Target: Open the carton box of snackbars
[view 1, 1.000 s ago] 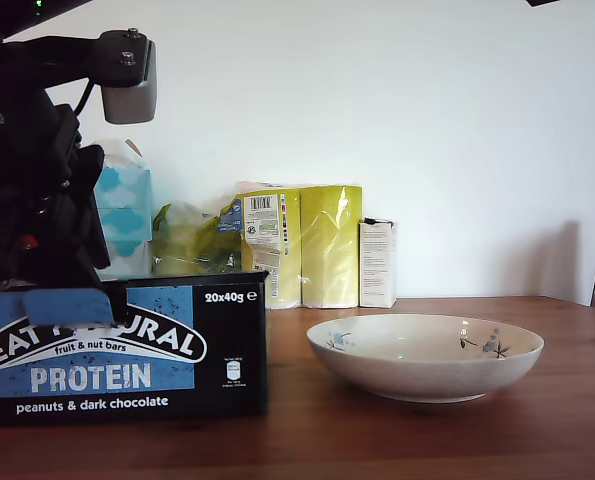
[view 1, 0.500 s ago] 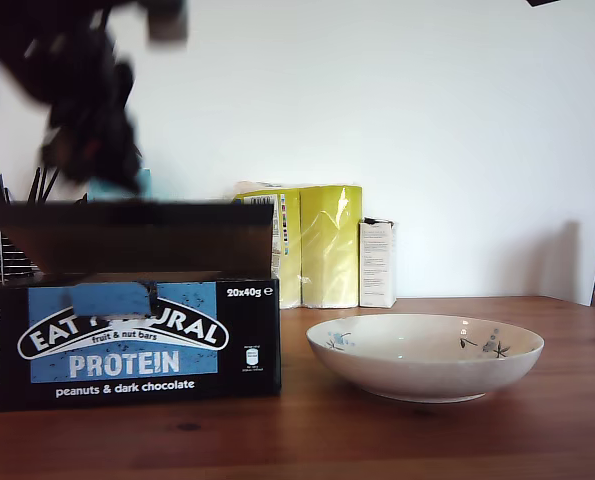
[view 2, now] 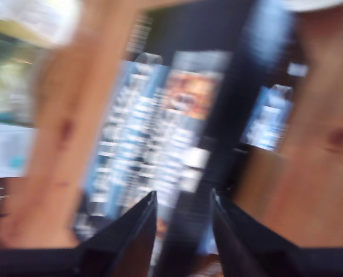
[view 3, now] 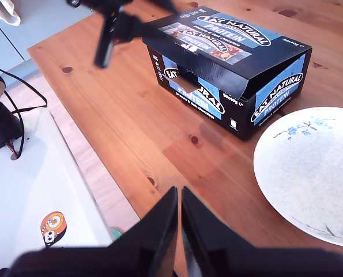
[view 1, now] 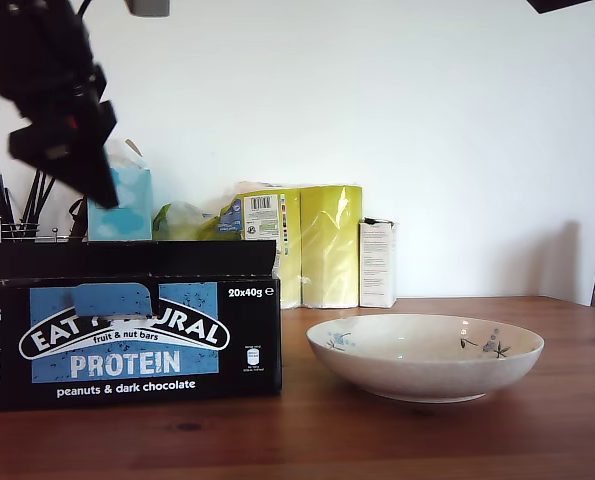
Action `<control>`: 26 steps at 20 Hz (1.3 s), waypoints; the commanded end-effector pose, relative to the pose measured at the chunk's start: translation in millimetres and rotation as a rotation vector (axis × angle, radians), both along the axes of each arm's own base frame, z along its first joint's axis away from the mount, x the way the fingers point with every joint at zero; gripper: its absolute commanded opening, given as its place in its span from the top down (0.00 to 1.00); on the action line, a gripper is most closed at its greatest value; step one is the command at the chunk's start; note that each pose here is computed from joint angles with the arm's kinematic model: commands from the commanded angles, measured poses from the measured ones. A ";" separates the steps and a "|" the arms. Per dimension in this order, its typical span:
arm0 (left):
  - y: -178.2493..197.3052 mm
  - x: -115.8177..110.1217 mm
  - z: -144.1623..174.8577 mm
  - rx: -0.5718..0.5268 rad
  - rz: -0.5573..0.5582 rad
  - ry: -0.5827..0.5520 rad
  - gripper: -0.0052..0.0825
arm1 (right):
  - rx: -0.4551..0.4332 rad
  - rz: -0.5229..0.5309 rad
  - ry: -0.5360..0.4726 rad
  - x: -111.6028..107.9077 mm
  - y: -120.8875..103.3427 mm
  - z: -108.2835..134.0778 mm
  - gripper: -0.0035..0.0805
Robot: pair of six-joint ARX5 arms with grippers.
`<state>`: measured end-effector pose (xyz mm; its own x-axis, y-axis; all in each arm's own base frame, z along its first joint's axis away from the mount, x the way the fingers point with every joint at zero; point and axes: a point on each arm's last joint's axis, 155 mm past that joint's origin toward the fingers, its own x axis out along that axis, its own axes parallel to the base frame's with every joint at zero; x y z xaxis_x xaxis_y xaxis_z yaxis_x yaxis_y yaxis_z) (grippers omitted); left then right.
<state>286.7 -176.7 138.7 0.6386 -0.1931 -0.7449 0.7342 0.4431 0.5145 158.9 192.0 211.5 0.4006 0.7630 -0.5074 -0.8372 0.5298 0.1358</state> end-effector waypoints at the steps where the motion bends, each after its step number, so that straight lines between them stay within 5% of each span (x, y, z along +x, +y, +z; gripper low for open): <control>1: 0.1 -12.2 -18.2 -0.034 0.011 0.093 0.79 | -0.005 0.015 -0.014 -1.4 0.7 0.5 0.97; 4: -11.7 -20.2 -21.8 -0.117 -0.040 0.165 0.97 | -0.006 0.016 -0.016 -1.4 0.7 0.4 0.97; 26: -11.3 -1.1 -49.2 -0.059 -0.045 -0.062 0.97 | -0.016 0.025 -0.028 -1.7 0.5 -0.2 0.97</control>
